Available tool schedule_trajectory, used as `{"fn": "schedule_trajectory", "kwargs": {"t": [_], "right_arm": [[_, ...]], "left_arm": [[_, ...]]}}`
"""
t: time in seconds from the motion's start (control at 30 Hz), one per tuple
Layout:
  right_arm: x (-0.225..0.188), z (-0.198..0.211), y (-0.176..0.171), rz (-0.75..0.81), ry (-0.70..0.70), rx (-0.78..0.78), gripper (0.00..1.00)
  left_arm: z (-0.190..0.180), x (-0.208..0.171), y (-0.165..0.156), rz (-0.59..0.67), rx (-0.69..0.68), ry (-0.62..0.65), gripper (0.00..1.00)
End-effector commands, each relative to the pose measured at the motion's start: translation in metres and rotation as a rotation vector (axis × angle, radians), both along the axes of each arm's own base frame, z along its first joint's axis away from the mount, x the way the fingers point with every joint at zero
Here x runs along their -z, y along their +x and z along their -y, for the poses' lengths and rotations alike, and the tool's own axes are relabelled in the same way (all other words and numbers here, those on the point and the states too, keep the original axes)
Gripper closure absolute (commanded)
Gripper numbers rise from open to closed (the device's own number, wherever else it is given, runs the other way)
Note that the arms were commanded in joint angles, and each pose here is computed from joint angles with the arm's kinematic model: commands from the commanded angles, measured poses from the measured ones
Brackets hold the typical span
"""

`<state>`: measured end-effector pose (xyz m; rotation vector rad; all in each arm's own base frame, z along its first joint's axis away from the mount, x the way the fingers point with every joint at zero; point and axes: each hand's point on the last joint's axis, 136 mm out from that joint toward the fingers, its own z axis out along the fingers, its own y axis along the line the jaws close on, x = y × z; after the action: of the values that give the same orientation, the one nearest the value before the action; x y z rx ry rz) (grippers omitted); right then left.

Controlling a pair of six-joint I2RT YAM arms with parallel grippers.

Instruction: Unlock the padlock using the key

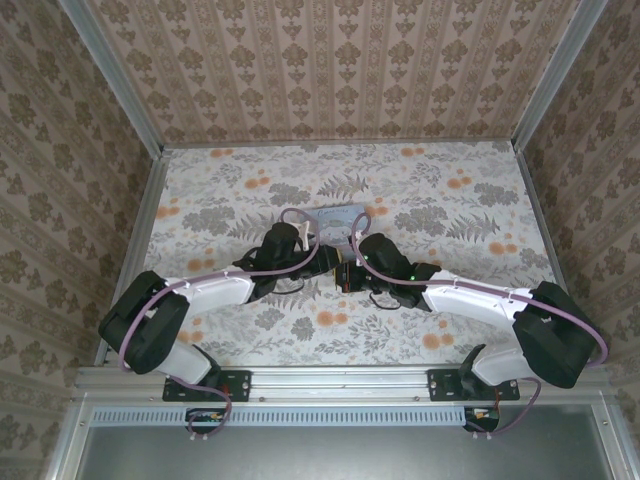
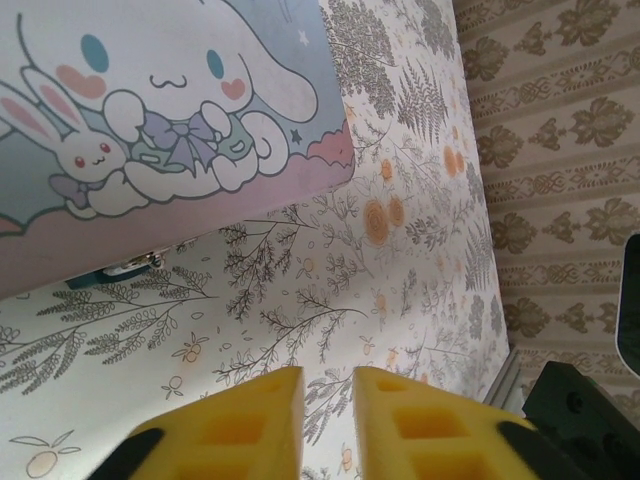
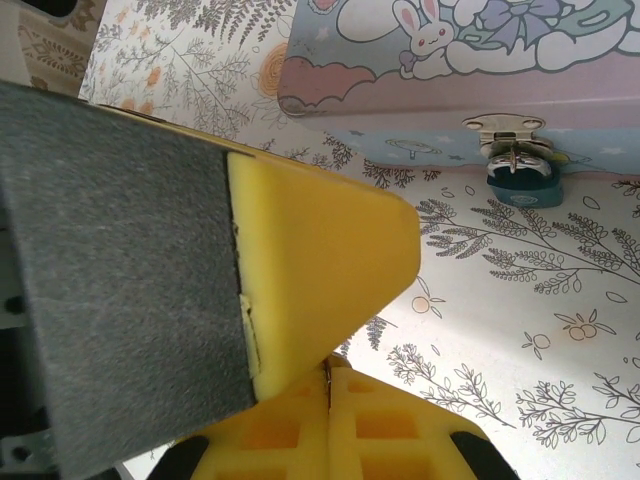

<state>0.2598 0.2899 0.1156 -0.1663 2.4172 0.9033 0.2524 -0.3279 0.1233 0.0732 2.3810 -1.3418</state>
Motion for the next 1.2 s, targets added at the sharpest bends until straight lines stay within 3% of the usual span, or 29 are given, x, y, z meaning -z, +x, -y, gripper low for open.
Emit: {"fn": "schedule_trajectory", "kwargs": {"t": [0.0, 0.13, 0.33, 0.37, 0.47, 0.6, 0.9, 1.17], "right_arm": [[-0.013, -0.006, 0.009, 0.024, 0.03, 0.009, 1.0], [-0.012, -0.005, 0.009, 0.022, 0.03, 0.009, 1.0], [-0.018, -0.005, 0.01, 0.031, 0.045, 0.016, 1.0], [-0.02, -0.001, 0.012, 0.036, 0.053, 0.031, 0.96], [-0.032, 0.018, 0.018, 0.056, 0.125, 0.106, 0.55], [-0.048, 0.047, 0.025, 0.082, 0.245, 0.203, 0.43], [-0.101, 0.053, 0.046, 0.236, 0.524, 0.227, 0.42], [-0.147, 0.038, 0.051, 0.369, 0.709, 0.147, 0.42]], "left_arm": [[0.004, -0.011, -0.002, 0.026, 0.019, -0.019, 0.86], [0.004, -0.01, 0.0, 0.029, 0.009, -0.012, 1.0], [0.007, -0.017, 0.004, 0.054, 0.018, -0.018, 1.0], [0.007, -0.021, 0.006, 0.064, 0.016, -0.022, 1.0], [-0.001, -0.034, 0.017, 0.097, -0.012, -0.039, 1.0], [-0.012, -0.067, 0.033, 0.188, -0.035, -0.084, 1.0], [-0.02, -0.146, 0.04, 0.471, 0.011, -0.252, 1.0], [-0.021, -0.193, 0.031, 0.615, 0.039, -0.373, 1.0]]}}
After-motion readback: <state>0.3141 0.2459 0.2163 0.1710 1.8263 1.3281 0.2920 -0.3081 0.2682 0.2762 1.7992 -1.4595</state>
